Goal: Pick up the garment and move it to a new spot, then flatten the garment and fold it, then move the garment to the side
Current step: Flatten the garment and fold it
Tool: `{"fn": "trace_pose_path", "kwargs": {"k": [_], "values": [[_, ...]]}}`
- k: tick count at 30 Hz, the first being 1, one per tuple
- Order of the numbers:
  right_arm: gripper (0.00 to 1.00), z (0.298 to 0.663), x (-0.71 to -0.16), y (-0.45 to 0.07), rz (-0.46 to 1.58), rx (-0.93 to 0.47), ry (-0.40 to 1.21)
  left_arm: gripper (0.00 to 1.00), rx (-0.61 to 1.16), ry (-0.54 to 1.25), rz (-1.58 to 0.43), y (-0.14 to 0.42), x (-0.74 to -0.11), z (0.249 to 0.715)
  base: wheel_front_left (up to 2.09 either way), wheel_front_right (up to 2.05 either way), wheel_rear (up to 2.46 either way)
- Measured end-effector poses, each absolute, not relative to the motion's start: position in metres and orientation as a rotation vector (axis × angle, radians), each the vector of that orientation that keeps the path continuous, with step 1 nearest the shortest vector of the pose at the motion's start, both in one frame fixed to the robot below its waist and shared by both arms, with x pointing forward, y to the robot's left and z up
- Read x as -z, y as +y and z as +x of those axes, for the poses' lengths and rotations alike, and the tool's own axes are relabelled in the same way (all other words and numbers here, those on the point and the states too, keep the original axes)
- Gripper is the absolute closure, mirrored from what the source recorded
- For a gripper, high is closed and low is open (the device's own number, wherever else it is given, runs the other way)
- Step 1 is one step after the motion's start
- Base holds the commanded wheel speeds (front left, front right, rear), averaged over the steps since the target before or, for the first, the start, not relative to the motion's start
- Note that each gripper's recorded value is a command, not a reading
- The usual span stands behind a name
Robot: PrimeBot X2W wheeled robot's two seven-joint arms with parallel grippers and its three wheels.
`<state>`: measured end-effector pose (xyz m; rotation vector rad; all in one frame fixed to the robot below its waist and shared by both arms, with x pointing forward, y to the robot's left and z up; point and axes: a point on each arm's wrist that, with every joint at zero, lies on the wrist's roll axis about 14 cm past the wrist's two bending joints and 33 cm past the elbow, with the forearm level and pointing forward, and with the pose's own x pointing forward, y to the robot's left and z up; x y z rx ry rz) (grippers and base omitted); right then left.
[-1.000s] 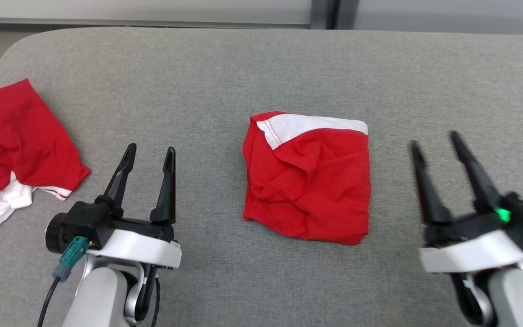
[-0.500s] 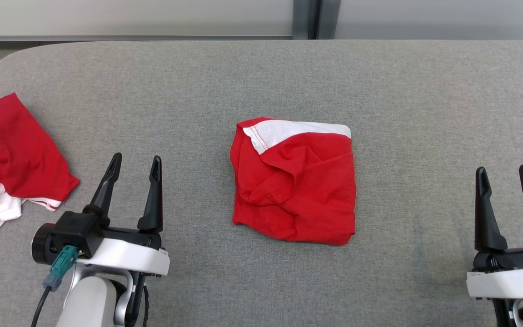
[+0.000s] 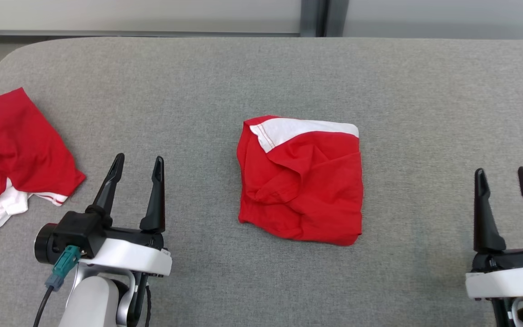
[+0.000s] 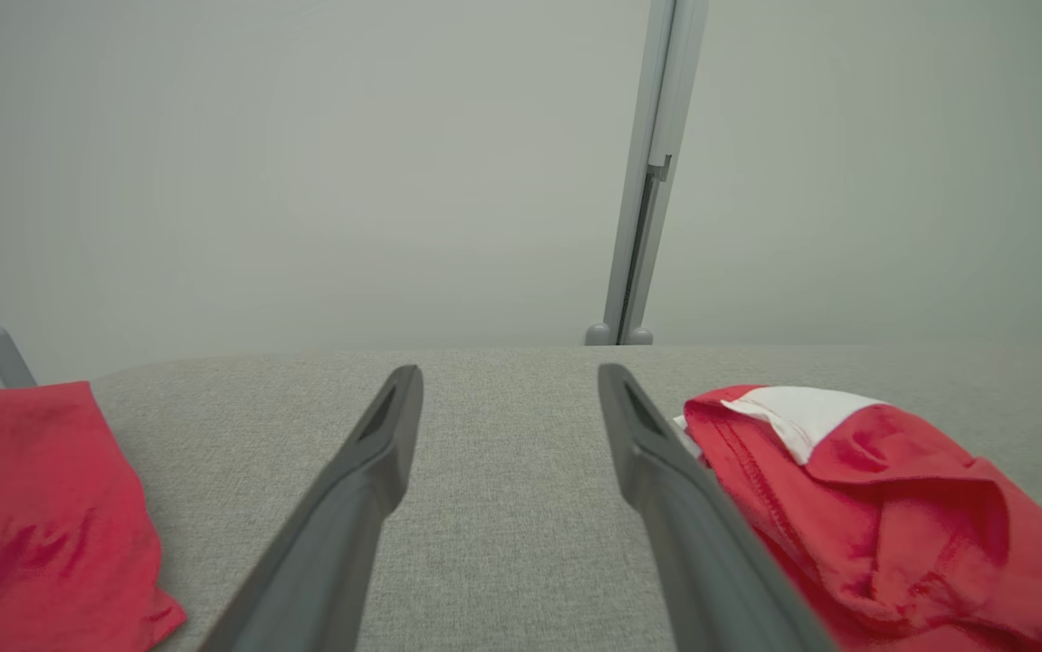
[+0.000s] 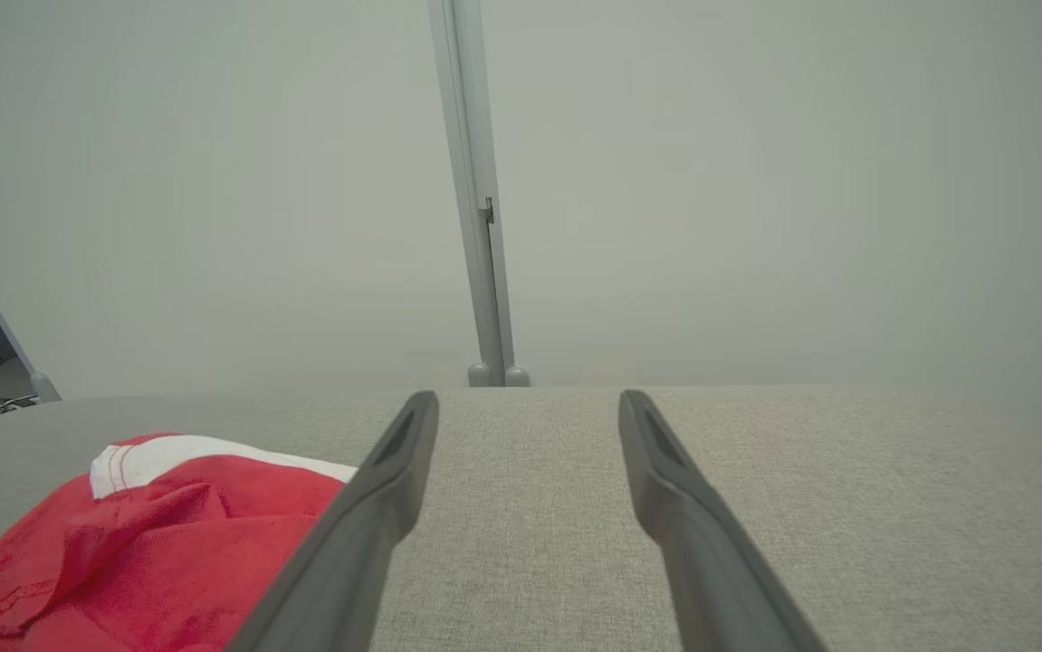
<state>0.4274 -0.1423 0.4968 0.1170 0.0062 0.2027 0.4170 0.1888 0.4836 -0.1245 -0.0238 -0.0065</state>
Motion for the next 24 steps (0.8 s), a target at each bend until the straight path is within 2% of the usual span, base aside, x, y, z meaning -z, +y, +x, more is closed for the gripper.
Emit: {"fn": "trace_pose_path", "kwargs": {"k": [1, 2, 3, 13, 24], "values": [[0.54, 0.428, -0.491, -0.139, 0.123, -0.210, 0.034, 0.00, 0.006, -0.023, -0.125, 0.189, -0.483, 0.417, 0.00, 0.00, 0.00], [0.88, 0.428, -0.484, -0.134, 0.126, -0.226, 0.060, 0.00, 0.006, -0.024, -0.125, 0.189, -0.484, 0.418, 0.00, 0.00, 0.00], [1.00, 0.428, -0.478, -0.125, 0.133, -0.254, 0.086, 0.00, 0.005, -0.023, -0.125, 0.190, -0.483, 0.418, 0.00, 0.00, 0.00], [1.00, 0.430, -0.429, 0.006, 0.222, -0.628, 0.268, 0.00, -0.016, -0.012, -0.125, 0.197, -0.479, 0.424, 0.00, 0.00, 0.00], [1.00, 0.444, -0.414, 0.071, 0.241, -0.785, 0.307, 0.00, -0.071, 0.009, -0.138, 0.212, -0.473, 0.418, 0.00, 0.00, 0.00]]}}
